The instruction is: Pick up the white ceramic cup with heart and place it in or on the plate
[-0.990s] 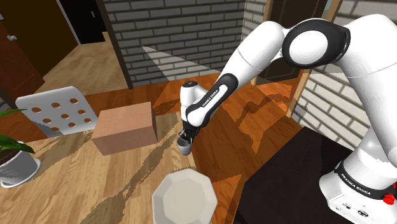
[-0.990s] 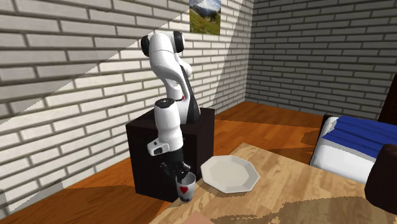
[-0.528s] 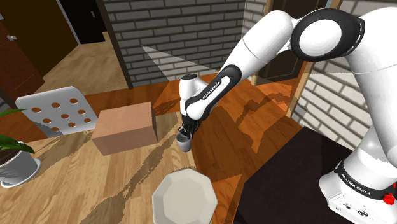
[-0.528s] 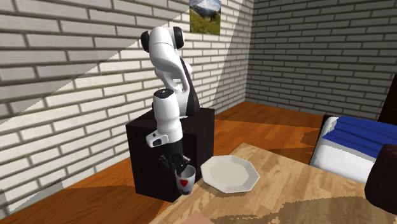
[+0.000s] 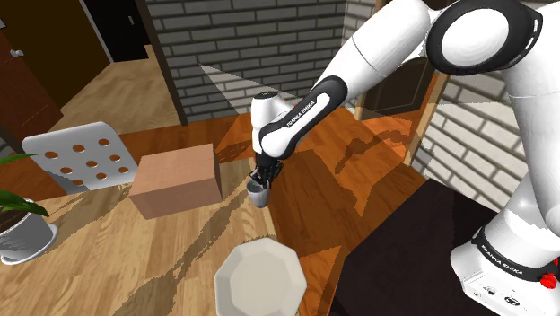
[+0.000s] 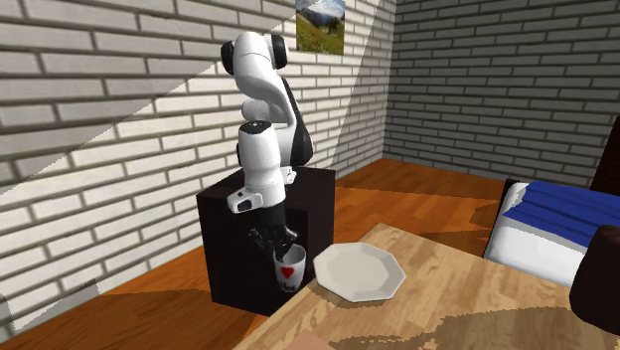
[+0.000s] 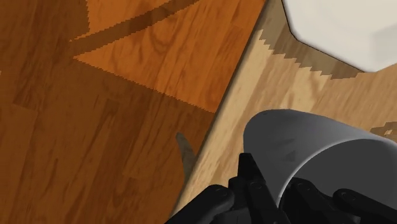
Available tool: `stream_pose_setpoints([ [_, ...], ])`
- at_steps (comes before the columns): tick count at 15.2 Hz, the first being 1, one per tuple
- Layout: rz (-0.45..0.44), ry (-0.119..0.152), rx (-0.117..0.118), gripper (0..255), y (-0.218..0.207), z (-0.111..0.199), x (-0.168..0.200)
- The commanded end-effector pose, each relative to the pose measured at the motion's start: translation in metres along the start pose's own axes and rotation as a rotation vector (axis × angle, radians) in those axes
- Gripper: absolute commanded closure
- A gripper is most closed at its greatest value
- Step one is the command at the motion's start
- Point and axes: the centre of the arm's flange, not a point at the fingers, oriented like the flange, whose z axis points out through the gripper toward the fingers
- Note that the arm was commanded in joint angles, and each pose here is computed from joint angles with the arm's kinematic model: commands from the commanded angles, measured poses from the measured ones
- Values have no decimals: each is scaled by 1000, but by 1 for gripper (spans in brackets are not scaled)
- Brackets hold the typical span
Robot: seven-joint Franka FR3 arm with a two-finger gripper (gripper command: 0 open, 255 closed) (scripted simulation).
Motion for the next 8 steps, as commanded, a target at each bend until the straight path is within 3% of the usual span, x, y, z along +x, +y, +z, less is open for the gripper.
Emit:
stream_pose_setpoints([
  [1, 0, 0, 0, 255, 0, -7, 1],
  [8, 0, 0, 0, 255, -53, -10, -75],
])
